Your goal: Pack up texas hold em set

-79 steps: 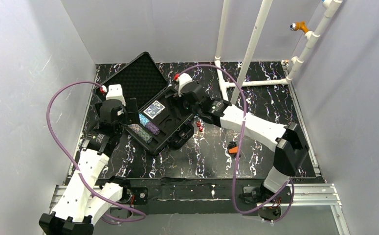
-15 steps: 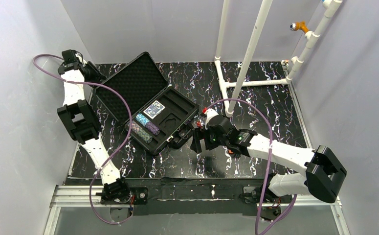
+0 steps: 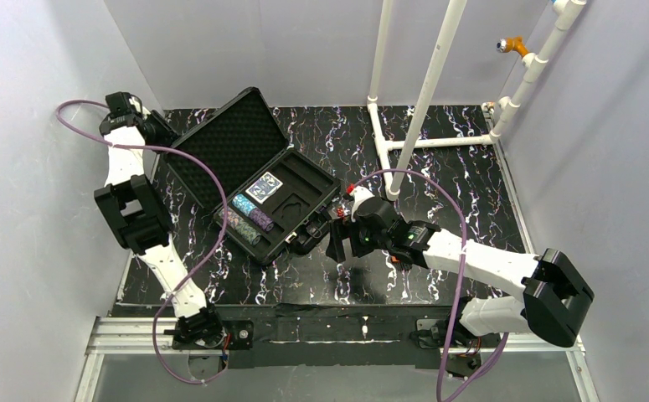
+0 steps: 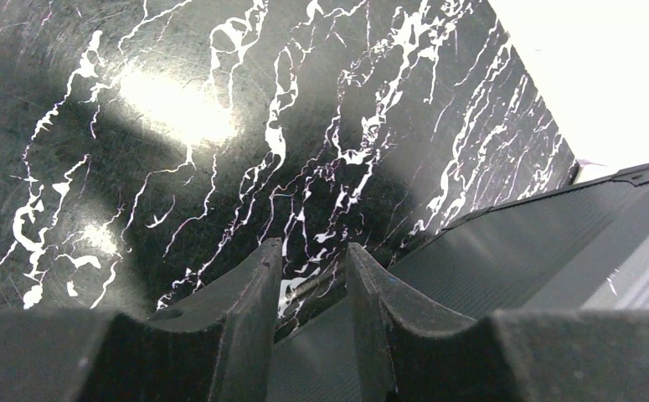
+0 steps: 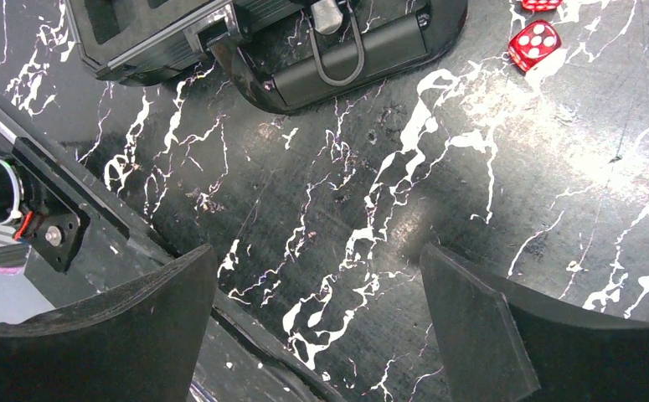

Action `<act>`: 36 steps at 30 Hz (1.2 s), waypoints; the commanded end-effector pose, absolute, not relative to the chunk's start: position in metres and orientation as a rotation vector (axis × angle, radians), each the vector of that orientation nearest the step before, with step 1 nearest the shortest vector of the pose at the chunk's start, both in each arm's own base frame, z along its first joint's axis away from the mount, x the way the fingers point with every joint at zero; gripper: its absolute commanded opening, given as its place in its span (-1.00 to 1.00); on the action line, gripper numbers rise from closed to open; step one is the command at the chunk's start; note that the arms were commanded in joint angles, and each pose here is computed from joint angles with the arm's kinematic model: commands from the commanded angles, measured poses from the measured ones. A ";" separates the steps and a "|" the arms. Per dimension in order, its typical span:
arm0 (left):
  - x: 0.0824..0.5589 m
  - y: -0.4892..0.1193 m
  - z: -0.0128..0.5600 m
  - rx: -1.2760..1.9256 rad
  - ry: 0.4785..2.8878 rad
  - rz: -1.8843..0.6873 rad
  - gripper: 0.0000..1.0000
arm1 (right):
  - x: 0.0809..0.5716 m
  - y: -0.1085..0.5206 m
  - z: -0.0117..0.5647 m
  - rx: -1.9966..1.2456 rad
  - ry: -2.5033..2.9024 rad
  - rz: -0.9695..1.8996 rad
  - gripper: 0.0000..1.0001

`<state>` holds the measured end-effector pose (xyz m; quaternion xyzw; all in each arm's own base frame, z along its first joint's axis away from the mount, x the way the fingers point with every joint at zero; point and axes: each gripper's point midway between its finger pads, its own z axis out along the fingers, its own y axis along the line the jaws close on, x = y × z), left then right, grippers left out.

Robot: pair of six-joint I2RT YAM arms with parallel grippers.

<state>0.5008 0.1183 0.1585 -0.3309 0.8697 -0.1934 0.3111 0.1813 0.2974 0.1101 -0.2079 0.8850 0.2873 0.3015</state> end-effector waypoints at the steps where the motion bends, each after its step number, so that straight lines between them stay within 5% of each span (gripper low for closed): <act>1: 0.485 0.095 0.200 -0.813 2.265 -0.571 -0.35 | 0.182 0.306 0.117 -0.538 2.319 0.821 0.97; 15: 0.467 0.075 0.214 -0.786 2.229 -0.608 -0.34 | 0.203 0.382 0.168 -0.553 2.185 1.099 0.78; 21: 0.459 0.065 0.219 -0.770 2.223 -0.629 -0.33 | 0.222 0.431 0.191 -0.599 2.150 1.197 0.30; 25: 0.448 0.059 0.228 -0.749 2.207 -0.624 -0.31 | 0.238 0.468 0.198 -0.637 2.145 1.249 -0.37; 36: 0.419 0.032 0.230 -0.708 2.199 -0.673 -0.28 | 0.273 0.520 0.209 -0.689 2.131 1.250 -0.50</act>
